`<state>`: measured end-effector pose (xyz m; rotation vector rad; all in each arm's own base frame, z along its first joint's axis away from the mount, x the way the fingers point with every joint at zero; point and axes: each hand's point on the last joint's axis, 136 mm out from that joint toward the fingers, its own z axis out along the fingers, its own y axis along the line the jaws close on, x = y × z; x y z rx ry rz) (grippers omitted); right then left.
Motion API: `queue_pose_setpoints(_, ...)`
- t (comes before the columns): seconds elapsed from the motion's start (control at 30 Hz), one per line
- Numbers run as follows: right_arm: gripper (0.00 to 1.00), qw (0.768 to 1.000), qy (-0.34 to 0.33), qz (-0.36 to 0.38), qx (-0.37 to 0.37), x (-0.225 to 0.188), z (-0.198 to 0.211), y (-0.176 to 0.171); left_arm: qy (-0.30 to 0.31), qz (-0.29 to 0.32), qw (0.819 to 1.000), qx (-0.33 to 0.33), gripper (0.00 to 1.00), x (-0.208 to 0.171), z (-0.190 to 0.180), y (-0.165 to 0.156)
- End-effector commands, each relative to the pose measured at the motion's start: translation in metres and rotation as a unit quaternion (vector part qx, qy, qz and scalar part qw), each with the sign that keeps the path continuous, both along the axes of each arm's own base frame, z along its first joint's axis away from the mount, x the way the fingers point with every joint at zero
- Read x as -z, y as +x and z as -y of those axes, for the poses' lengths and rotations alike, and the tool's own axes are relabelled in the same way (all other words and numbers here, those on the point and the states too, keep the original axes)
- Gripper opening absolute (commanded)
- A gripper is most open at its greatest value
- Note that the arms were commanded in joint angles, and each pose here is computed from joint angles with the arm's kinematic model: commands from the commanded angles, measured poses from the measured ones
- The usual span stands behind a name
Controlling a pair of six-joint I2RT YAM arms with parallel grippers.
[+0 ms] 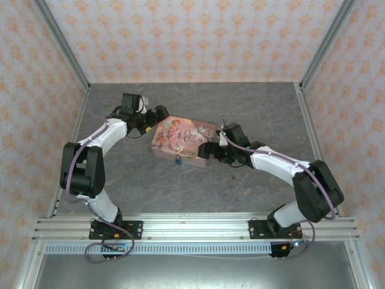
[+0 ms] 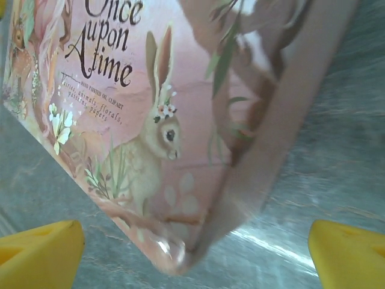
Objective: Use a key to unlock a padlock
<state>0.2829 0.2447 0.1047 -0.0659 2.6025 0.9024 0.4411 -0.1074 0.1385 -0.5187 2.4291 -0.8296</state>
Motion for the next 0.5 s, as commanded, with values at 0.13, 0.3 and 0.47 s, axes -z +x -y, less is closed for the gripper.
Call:
queue_pose_setpoints(0.13, 0.86, 0.992, -0.118, -0.011, 0.049, -0.002, 0.062, -0.033, 0.044, 0.094, 0.994, -0.021, 1.00, -0.066, -0.022, -0.033)
queue_pose_setpoints(0.3, 0.77, 0.978, -0.183, -0.044, 0.089, 0.015, 0.100, -0.060, 0.032, 0.095, 0.995, -0.007, 1.00, -0.053, 0.003, -0.084)
queue_pose_setpoints(0.47, 0.69, 0.973, -0.204, -0.067, 0.088, 0.035, 0.109, -0.070, 0.004, 0.084, 0.996, 0.006, 1.00, -0.029, 0.030, -0.127)
